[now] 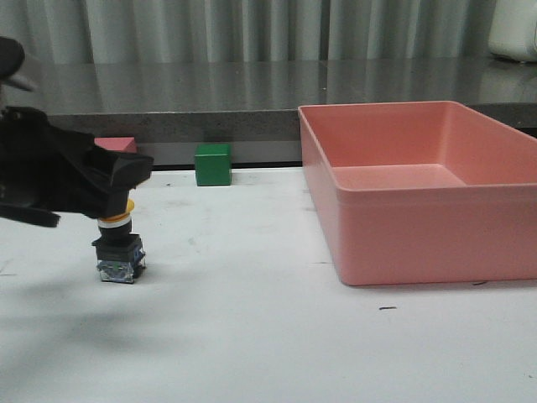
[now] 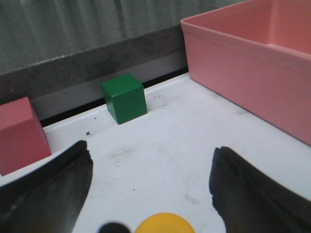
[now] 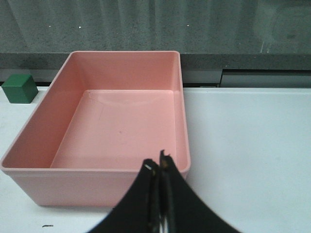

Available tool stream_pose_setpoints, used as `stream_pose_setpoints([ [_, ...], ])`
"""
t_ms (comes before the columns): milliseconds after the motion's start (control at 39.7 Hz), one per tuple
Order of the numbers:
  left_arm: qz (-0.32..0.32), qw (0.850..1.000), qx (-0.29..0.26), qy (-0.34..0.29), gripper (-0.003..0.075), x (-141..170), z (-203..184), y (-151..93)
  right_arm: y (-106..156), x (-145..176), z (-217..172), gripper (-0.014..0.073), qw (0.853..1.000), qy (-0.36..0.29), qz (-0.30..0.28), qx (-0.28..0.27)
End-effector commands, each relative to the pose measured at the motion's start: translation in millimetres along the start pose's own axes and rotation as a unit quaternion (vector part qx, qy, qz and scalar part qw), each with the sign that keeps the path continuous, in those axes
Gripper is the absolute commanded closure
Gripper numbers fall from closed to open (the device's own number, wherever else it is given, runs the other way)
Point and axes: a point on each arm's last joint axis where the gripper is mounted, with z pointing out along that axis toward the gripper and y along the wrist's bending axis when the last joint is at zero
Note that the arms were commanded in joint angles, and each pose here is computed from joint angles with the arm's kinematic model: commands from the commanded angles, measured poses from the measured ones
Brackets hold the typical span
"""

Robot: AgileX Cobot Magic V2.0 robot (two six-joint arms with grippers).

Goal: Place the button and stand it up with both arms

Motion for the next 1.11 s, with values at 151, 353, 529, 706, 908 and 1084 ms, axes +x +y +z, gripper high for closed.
stream_pose_setpoints([
  [151, -0.08, 0.995, -0.006, -0.054, 0.0223, -63, -32, 3, 0, -16, -3, 0.0664, 0.998, -0.054, -0.011, 0.001],
  [353, -0.075, 0.997, -0.018, -0.019, 0.0227, -90, -67, 6, 0, -16, -3, 0.0664, 0.998, -0.054, -0.011, 0.001],
  [529, -0.071, 0.997, -0.035, 0.022, 0.0227, -123, -106, 10, 0, -16, -3, 0.0664, 0.998, -0.054, -0.011, 0.001],
  [706, -0.072, 0.996, -0.043, -0.009, 0.0228, -144, -144, 10, 0, -16, -3, 0.0664, 0.998, -0.054, -0.011, 0.001],
  [908, -0.073, 0.996, -0.051, -0.007, 0.0387, -147, -180, 9, 0, -16, -3, 0.0664, 0.998, -0.054, -0.011, 0.001],
  [1084, -0.073, 0.996, -0.053, -0.021, 0.0596, -149, -193, 9, 0, -16, -3, 0.0664, 0.998, -0.054, -0.011, 0.001],
])
